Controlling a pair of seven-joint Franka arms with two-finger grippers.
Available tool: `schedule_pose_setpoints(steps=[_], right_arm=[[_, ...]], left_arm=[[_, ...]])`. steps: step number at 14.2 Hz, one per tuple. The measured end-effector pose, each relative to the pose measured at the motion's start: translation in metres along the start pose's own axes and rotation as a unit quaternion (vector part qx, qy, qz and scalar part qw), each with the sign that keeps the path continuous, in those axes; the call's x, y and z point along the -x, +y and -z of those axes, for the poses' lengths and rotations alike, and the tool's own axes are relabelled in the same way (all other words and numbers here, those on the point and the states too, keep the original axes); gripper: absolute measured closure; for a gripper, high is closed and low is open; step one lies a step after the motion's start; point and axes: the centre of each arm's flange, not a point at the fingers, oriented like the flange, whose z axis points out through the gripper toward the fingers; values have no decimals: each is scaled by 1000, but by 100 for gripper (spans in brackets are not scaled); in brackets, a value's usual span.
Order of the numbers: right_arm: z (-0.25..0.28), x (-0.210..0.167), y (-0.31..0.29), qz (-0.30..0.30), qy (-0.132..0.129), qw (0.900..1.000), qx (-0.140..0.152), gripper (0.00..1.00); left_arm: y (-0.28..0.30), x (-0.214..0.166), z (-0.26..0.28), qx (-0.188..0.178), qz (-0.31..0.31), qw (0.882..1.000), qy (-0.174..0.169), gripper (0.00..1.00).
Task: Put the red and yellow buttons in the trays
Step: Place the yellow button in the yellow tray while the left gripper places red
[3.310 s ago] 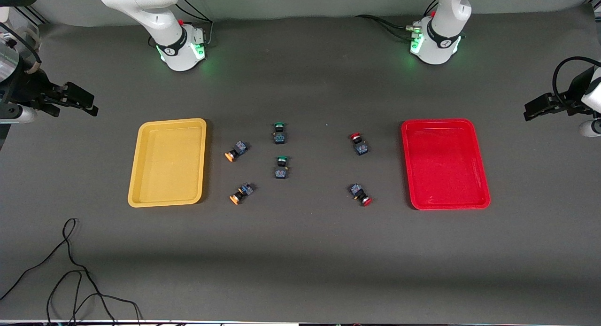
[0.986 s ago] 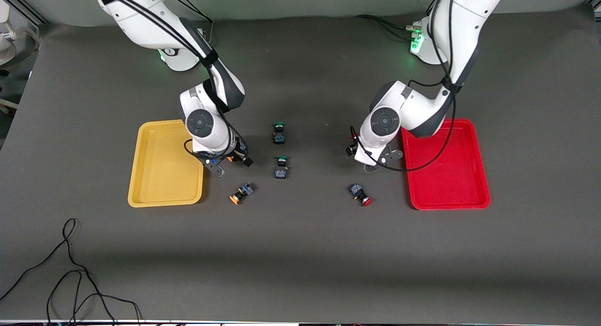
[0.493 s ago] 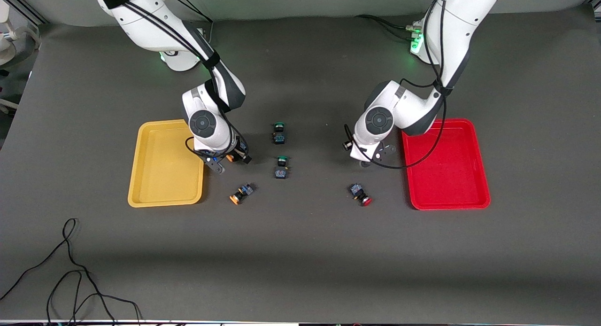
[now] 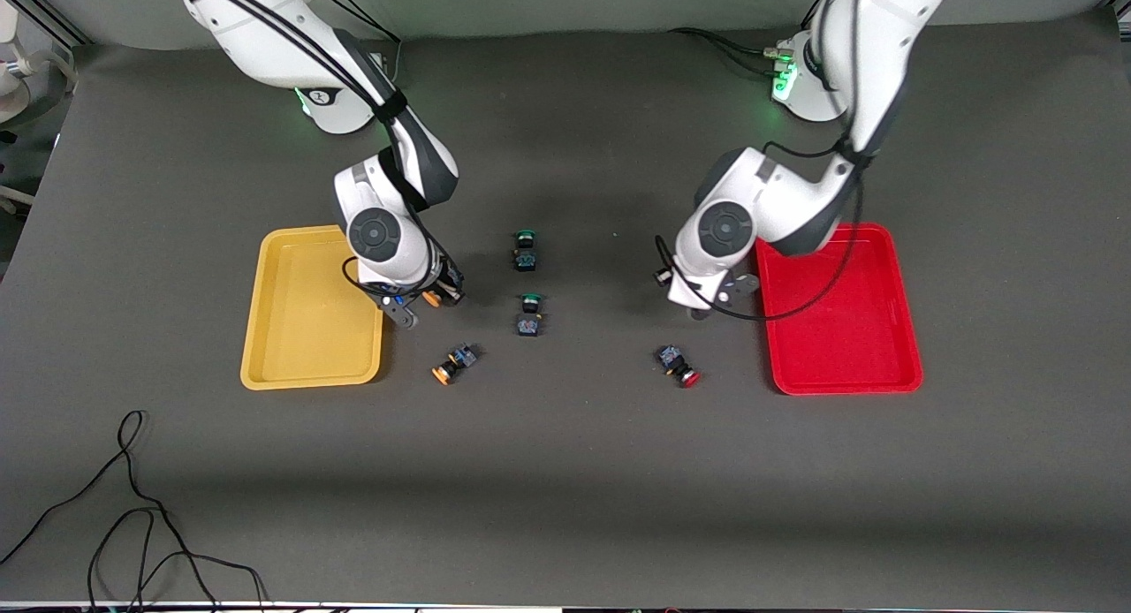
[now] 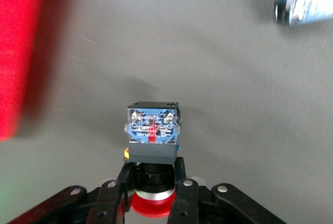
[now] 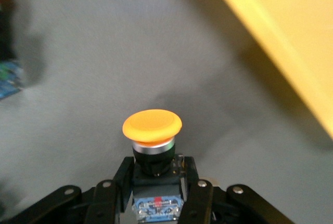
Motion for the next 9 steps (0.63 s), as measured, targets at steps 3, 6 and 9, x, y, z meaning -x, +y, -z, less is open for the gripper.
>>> schedule_pose_setpoints(steps=[3,6,9], right_arm=[[76,-59,25,8,-4,1000,2,57],[125,-133,91,21,-12,1000,-11,57],[114,-173,152,24,-44,999,-19,57]], left_arm=[[-60,-53,108,-25,-31,999,-23,67],[-153,-112,135,-12,-64,997,-42,67],[-200,-138,80,-7,-72,995,-65,67]])
